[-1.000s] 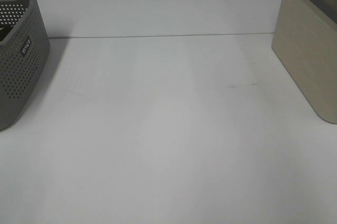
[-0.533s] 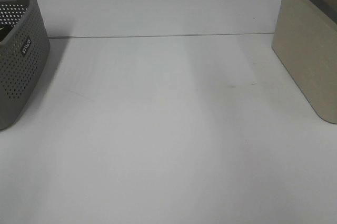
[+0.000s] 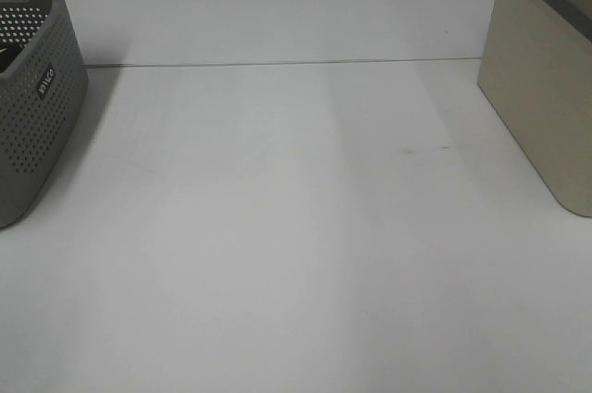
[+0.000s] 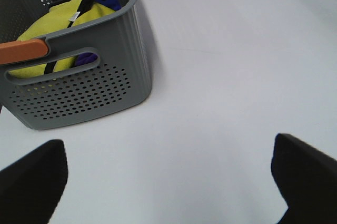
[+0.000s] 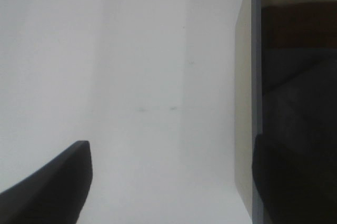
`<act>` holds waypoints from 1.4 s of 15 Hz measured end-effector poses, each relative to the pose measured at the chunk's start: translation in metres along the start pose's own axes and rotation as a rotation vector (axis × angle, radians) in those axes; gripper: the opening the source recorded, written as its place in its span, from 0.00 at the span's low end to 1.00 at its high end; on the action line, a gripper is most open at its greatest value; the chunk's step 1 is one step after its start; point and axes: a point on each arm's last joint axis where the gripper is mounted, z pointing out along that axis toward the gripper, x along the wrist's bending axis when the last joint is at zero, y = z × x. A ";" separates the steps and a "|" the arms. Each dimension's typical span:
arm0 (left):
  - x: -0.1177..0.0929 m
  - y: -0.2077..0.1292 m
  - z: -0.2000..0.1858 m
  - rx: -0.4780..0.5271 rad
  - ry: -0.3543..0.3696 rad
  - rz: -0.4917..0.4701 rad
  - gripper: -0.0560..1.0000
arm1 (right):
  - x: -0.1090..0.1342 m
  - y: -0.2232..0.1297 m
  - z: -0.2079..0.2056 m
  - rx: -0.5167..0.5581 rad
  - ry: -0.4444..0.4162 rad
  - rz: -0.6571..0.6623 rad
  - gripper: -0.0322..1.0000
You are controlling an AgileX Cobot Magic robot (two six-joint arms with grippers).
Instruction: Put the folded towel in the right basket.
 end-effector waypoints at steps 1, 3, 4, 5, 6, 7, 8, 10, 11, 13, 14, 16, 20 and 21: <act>0.000 0.000 0.000 0.000 0.000 0.000 0.99 | -0.002 -0.015 -0.005 0.028 -0.015 -0.005 0.78; 0.000 0.000 0.000 0.000 0.000 0.000 0.99 | -0.004 -0.051 -0.005 0.113 -0.034 -0.003 0.78; 0.000 0.000 0.000 0.000 0.000 0.000 0.99 | -0.005 -0.072 -0.006 0.154 -0.035 -0.002 0.78; 0.000 0.000 0.000 0.000 0.000 0.000 0.99 | -0.006 -0.084 -0.005 0.183 -0.036 -0.001 0.78; 0.000 0.000 0.000 0.000 0.000 0.000 0.99 | -0.007 -0.107 -0.003 0.234 -0.038 -0.001 0.78; 0.000 0.000 0.000 0.000 0.000 0.000 0.99 | -0.008 -0.133 0.001 0.296 -0.040 0.000 0.78; 0.000 0.000 0.000 0.000 0.000 0.000 0.99 | -0.008 -0.158 0.001 0.337 -0.041 0.001 0.78; 0.000 0.000 0.000 0.000 0.000 0.000 0.99 | -0.010 -0.210 0.000 0.417 -0.044 0.002 0.78; 0.000 0.000 0.000 0.000 0.000 0.000 0.99 | -0.011 -0.233 -0.002 0.438 -0.044 0.003 0.78; 0.000 0.000 0.000 0.000 0.000 0.000 0.99 | -0.012 -0.267 -0.007 0.449 -0.045 0.003 0.78; 0.000 0.000 0.000 0.000 0.000 0.000 0.99 | -0.013 -0.297 -0.021 0.372 -0.042 0.002 0.78; 0.000 0.000 0.000 0.000 0.000 0.000 0.99 | -0.013 -0.314 -0.040 0.185 -0.036 -0.001 0.78; 0.000 0.000 0.000 0.000 0.000 0.000 0.99 | -0.013 -0.345 -0.081 -0.256 -0.026 -0.047 0.78; 0.000 0.000 0.000 0.000 0.000 0.000 0.99 | -0.013 -0.355 -0.090 -0.335 -0.026 -0.053 0.78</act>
